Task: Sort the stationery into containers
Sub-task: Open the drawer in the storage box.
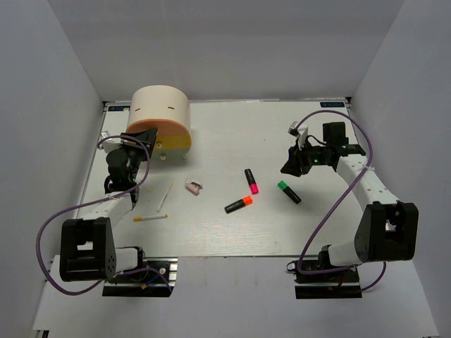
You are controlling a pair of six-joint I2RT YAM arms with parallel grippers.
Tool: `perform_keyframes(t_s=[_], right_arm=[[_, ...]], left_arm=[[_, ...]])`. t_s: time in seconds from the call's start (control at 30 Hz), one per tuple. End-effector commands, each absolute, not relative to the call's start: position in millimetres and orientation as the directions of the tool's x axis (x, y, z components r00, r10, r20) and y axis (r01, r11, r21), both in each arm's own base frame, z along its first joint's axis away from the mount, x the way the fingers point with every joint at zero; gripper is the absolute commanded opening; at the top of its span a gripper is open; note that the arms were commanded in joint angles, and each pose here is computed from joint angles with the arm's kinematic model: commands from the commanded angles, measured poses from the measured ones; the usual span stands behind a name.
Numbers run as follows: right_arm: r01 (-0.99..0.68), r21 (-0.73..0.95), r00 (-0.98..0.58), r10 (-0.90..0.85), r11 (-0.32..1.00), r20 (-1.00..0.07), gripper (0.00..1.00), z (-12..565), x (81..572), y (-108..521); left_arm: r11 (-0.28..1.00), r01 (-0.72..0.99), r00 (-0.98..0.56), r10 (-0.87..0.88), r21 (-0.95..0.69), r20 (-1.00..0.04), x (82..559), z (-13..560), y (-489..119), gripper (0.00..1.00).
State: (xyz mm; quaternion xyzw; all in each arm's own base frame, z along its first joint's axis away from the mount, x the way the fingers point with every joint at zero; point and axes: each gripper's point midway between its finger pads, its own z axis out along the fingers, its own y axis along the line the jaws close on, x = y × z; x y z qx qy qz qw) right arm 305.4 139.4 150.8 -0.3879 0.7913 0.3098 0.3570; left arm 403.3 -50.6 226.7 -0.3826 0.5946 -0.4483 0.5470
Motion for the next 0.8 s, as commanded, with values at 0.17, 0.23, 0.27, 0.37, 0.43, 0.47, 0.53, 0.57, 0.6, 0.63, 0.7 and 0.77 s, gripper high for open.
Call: perform_keyframes(t_s=[0.17, 0.23, 0.27, 0.37, 0.43, 0.47, 0.53, 0.57, 0.6, 0.63, 0.7, 0.77], right_arm=[[-0.848, 0.204, -0.422, -0.389, 0.49, -0.819, 0.41, 151, 308, 141], [-0.849, 0.206, -0.422, -0.389, 0.487, -0.819, 0.41, 151, 307, 141], [-0.848, 0.21, -0.425, -0.388, 0.486, -0.818, 0.41, 150, 306, 141], [-0.848, 0.212, -0.427, -0.389, 0.486, -0.816, 0.41, 148, 306, 141], [-0.847, 0.211, -0.427, -0.388, 0.488, -0.817, 0.41, 149, 306, 141], [-0.848, 0.209, -0.425, -0.389, 0.487, -0.817, 0.41, 149, 306, 141], [-0.847, 0.21, -0.427, -0.389, 0.489, -0.816, 0.41, 148, 307, 141], [-0.847, 0.212, -0.429, -0.39, 0.487, -0.815, 0.41, 148, 306, 141], [-0.845, 0.212, -0.43, -0.388, 0.49, -0.815, 0.41, 148, 307, 140], [-0.847, 0.209, -0.426, -0.391, 0.488, -0.816, 0.41, 148, 306, 141], [-0.846, 0.21, -0.429, -0.391, 0.491, -0.814, 0.41, 147, 307, 140], [-0.848, 0.208, -0.426, -0.393, 0.488, -0.815, 0.41, 147, 307, 140]], left_arm=[[0.289, 0.097, -0.071, -0.952, -0.952, -0.296, 412, 243, -46, 0.55], [0.289, 0.097, -0.071, -0.952, -0.952, -0.296, 415, 244, -46, 0.53], [0.29, 0.109, -0.068, -0.952, -0.951, -0.298, 415, 247, -46, 0.53], [0.281, 0.108, -0.069, -0.955, -0.954, -0.289, 416, 246, -46, 0.46], [0.281, 0.11, -0.068, -0.955, -0.953, -0.289, 417, 245, -46, 0.43], [0.281, 0.11, -0.068, -0.955, -0.953, -0.289, 417, 245, -46, 0.43], [0.281, 0.11, -0.068, -0.955, -0.953, -0.289, 417, 245, -46, 0.37], [0.281, 0.11, -0.068, -0.955, -0.953, -0.289, 417, 245, -46, 0.36], [0.281, 0.11, -0.068, -0.955, -0.953, -0.289, 417, 245, -46, 0.34], [0.281, 0.11, -0.068, -0.955, -0.953, -0.289, 417, 245, -46, 0.32], [0.272, 0.097, -0.073, -0.958, -0.957, -0.279, 415, 239, -46, 0.28], [0.272, 0.096, -0.073, -0.958, -0.958, -0.279, 413, 238, -46, 0.22]])
